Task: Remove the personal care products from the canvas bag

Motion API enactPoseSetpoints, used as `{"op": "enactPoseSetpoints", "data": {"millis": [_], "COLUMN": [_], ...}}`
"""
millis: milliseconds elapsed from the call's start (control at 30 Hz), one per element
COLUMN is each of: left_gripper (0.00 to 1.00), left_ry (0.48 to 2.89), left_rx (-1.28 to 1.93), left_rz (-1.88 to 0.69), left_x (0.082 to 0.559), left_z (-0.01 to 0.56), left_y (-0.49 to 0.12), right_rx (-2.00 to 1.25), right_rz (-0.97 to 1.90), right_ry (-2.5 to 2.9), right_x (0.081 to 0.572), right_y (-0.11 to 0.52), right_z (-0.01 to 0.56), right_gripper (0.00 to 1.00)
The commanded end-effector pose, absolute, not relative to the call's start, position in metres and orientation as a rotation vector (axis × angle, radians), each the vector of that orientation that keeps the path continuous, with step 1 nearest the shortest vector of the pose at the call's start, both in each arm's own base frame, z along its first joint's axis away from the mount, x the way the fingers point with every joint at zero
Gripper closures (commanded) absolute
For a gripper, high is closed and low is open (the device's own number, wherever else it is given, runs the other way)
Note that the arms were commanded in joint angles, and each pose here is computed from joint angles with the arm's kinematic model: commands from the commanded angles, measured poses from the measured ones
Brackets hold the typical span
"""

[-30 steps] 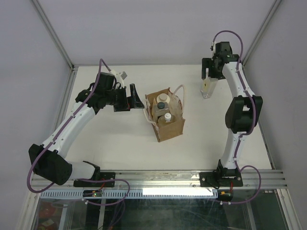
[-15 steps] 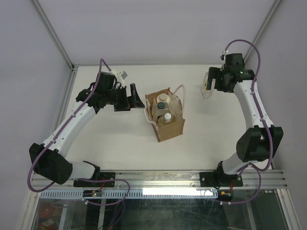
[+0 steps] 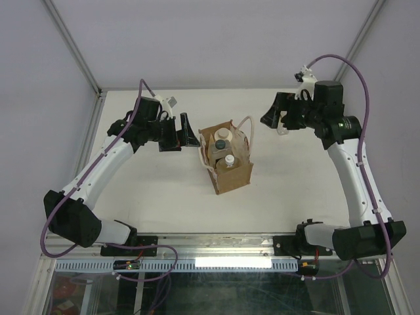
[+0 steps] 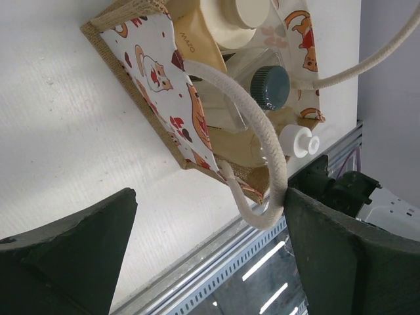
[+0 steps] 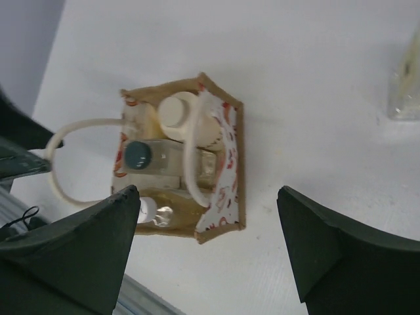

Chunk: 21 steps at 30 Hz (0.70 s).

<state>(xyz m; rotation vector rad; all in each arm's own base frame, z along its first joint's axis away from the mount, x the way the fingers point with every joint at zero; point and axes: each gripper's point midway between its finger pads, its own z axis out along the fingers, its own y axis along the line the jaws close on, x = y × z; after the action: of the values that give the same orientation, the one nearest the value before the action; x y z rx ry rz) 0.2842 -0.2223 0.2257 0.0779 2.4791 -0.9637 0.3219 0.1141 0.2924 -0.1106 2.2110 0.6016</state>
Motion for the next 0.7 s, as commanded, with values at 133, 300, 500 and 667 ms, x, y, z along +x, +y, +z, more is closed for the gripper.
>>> {"op": "enactPoseSetpoints", "data": {"millis": [133, 300, 500, 667], "left_gripper": [0.07, 0.07, 0.07, 0.07], "left_ry": [2.414, 2.404, 2.397, 2.385], "left_rx": [0.098, 0.101, 0.104, 0.104], "left_rz": [-1.042, -1.042, -1.041, -1.031], "left_x": [0.284, 0.282, 0.281, 0.280], "left_z": [0.241, 0.244, 0.246, 0.248], "left_y": [-0.232, -0.231, -0.230, -0.228], "right_rx": [-0.557, -0.769, -1.128, -1.469], "right_rz": [0.807, 0.814, 0.809, 0.710], "right_ry": [1.937, 1.886, 1.762, 1.639], "right_x": [0.300, 0.286, 0.269, 0.264], "right_y": [0.204, 0.243, 0.277, 0.284], "right_z": [0.356, 0.345, 0.323, 0.299], "right_gripper": [0.17, 0.19, 0.19, 0.16]}}
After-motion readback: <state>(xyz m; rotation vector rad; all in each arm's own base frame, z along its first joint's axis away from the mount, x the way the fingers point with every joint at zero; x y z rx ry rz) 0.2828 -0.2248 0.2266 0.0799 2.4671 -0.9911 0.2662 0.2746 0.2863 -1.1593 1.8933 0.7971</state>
